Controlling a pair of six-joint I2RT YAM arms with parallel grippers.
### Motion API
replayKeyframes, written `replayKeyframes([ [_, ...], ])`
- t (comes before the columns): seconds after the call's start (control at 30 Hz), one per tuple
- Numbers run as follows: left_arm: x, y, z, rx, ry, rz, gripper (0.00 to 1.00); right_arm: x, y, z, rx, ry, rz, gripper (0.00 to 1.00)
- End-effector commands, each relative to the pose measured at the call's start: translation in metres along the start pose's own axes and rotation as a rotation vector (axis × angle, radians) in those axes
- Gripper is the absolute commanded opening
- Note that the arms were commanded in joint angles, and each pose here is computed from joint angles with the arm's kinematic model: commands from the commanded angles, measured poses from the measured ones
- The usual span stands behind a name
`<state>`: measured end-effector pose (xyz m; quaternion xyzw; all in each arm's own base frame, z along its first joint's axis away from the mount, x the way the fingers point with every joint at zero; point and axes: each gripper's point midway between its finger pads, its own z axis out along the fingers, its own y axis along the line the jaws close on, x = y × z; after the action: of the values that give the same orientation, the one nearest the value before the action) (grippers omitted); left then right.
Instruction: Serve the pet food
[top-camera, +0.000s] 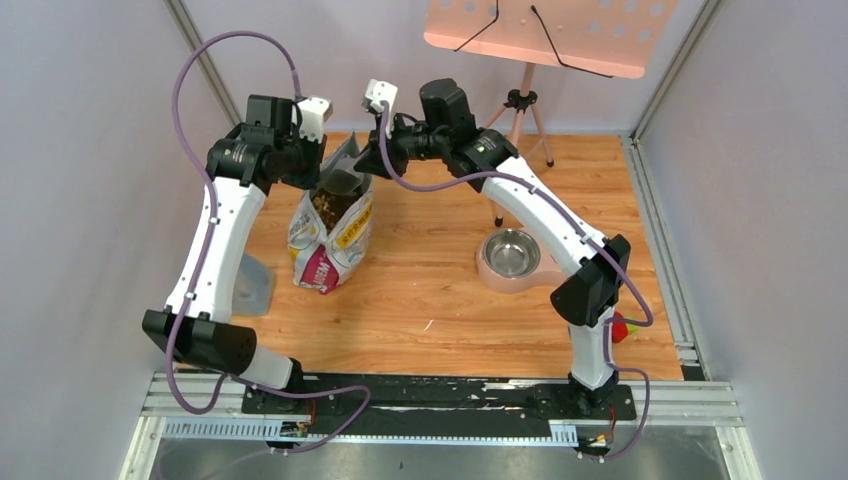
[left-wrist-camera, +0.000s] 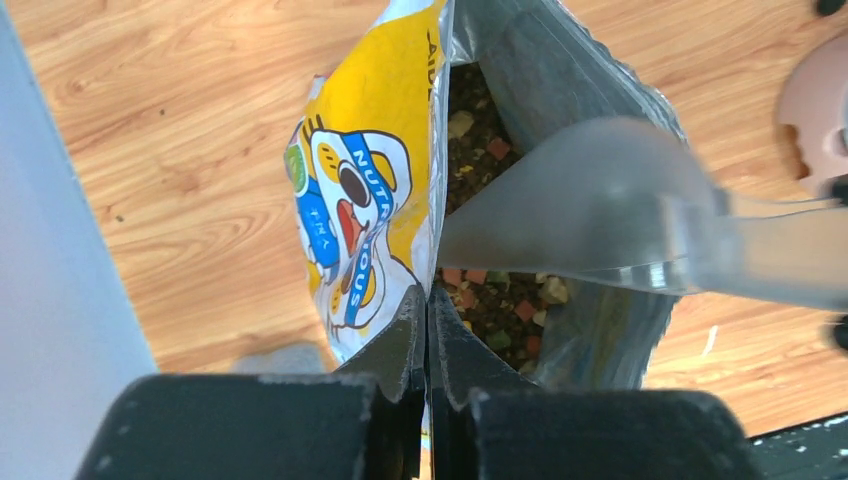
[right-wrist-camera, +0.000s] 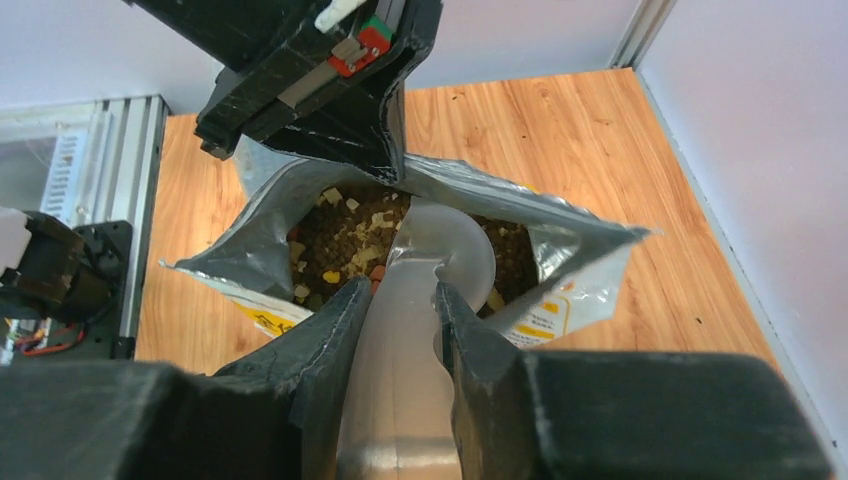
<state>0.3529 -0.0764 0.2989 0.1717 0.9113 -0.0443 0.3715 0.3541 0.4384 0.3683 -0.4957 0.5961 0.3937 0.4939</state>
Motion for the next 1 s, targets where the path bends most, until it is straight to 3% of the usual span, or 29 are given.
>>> replayKeyframes([
  [0.0, -0.05, -0.028, -0.036, 0.131, -0.294, -0.029, 0.0, 0.008, 0.004, 0.008, 0.009, 0.034, -0.157, 0.0],
  [0.23, -0.048, -0.049, -0.035, 0.239, -0.29, -0.09, 0.0, 0.04, -0.01, 0.028, 0.027, 0.102, -0.204, 0.0],
  [0.43, -0.055, -0.063, -0.05, 0.321, -0.344, -0.055, 0.0, 0.07, -0.022, 0.04, 0.046, 0.167, -0.276, 0.0],
  [0.53, -0.048, -0.064, -0.045, 0.322, -0.302, -0.085, 0.0, 0.081, -0.03, 0.05, 0.084, 0.193, -0.317, 0.0],
  [0.77, -0.036, -0.06, -0.037, 0.298, -0.263, -0.071, 0.0, 0.065, -0.039, 0.052, 0.174, 0.145, -0.457, 0.0],
  [0.97, -0.04, -0.059, -0.031, 0.3, -0.258, -0.093, 0.0, 0.128, -0.022, 0.066, 0.051, 0.245, -0.331, 0.0],
])
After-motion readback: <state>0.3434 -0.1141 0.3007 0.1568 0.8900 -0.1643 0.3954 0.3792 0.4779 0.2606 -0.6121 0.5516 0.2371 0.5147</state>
